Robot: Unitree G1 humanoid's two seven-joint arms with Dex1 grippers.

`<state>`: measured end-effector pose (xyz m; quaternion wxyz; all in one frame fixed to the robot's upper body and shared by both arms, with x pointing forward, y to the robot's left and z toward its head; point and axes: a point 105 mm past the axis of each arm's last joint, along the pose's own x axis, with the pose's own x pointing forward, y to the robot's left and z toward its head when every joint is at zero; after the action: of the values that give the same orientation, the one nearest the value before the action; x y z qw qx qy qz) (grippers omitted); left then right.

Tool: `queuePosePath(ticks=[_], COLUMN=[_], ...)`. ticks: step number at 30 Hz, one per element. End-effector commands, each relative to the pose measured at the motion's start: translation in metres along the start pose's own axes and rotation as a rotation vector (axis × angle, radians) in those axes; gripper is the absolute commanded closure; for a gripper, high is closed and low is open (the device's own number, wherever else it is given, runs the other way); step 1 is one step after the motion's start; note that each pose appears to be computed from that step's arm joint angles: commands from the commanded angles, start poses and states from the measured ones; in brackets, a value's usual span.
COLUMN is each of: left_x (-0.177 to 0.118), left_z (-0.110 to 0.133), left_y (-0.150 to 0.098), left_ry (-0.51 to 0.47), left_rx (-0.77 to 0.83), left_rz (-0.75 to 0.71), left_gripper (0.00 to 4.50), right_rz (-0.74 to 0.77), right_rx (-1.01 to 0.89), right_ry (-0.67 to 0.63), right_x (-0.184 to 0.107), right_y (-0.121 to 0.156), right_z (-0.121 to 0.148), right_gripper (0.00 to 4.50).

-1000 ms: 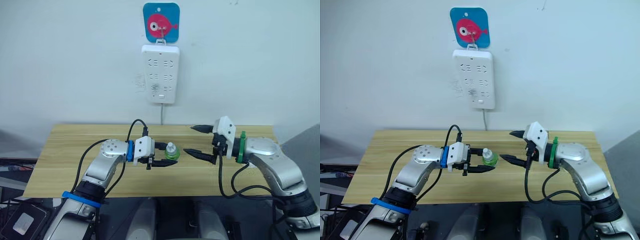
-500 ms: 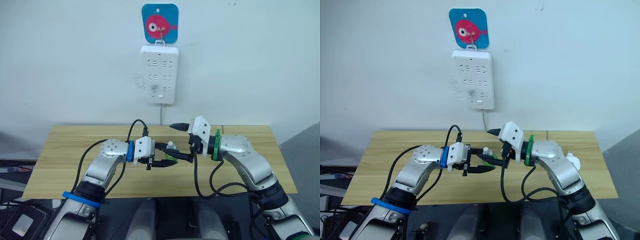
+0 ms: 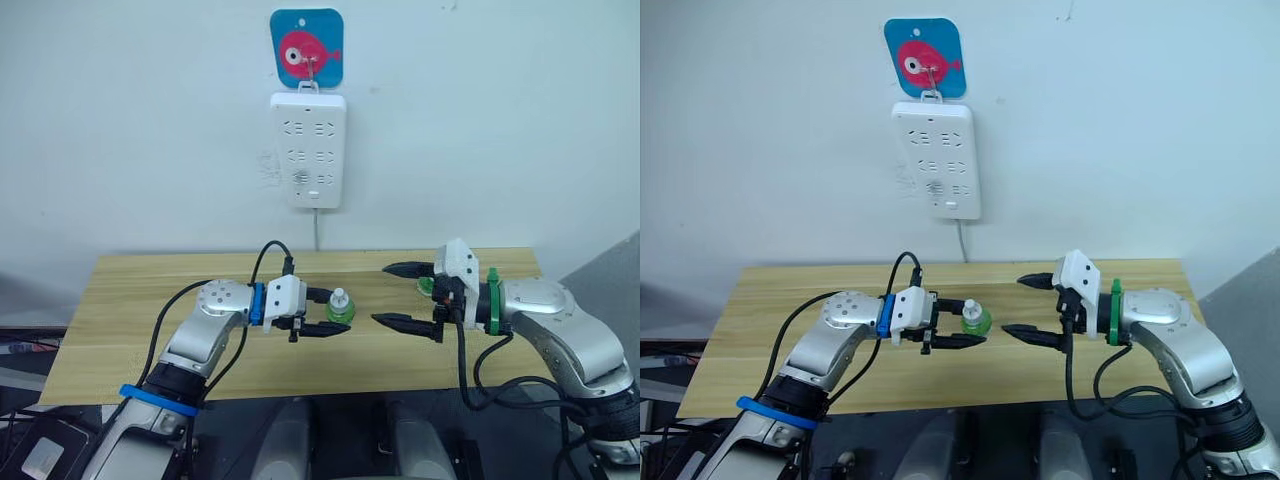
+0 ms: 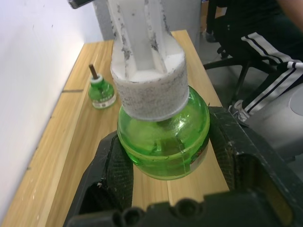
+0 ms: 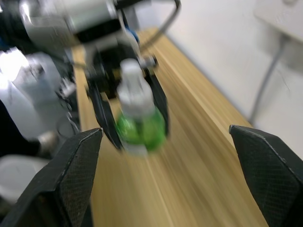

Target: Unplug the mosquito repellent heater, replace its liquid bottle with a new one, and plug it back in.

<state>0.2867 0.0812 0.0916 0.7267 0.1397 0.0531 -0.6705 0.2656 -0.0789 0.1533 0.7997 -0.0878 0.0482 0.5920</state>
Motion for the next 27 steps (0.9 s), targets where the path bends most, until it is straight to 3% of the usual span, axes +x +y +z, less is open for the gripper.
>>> queuePosePath(ticks=[1,4,14,17,23,27], left_x=[0.002,0.001,0.002,0.003,0.003,0.003], left_z=[0.010,0.010,0.012,0.012,0.013,0.012], left_y=[0.000,0.000,-0.002,-0.002,-0.003,-0.004], left_ry=[-0.029,-0.027,-0.033,-0.036,-0.039,-0.039], left_rx=[0.033,0.036,0.035,0.034,0.027,0.024], left_rz=[-0.013,-0.015,-0.024,-0.026,-0.024,-0.025], left_gripper=[2.27,2.27,2.27,2.27,2.27,2.27], right_rz=[0.041,0.049,0.078,0.070,0.074,0.072], right_rx=[0.023,0.030,0.023,0.018,0.012,0.000], right_ry=[-0.093,-0.093,-0.070,-0.062,-0.072,-0.120], right_x=[0.018,0.026,0.043,0.044,0.043,0.041], right_y=[0.011,0.013,0.020,0.018,0.019,0.019], right_z=[0.024,0.026,0.018,0.013,0.012,0.030], right_gripper=[0.55,1.58,1.58,2.21,4.23,4.23])
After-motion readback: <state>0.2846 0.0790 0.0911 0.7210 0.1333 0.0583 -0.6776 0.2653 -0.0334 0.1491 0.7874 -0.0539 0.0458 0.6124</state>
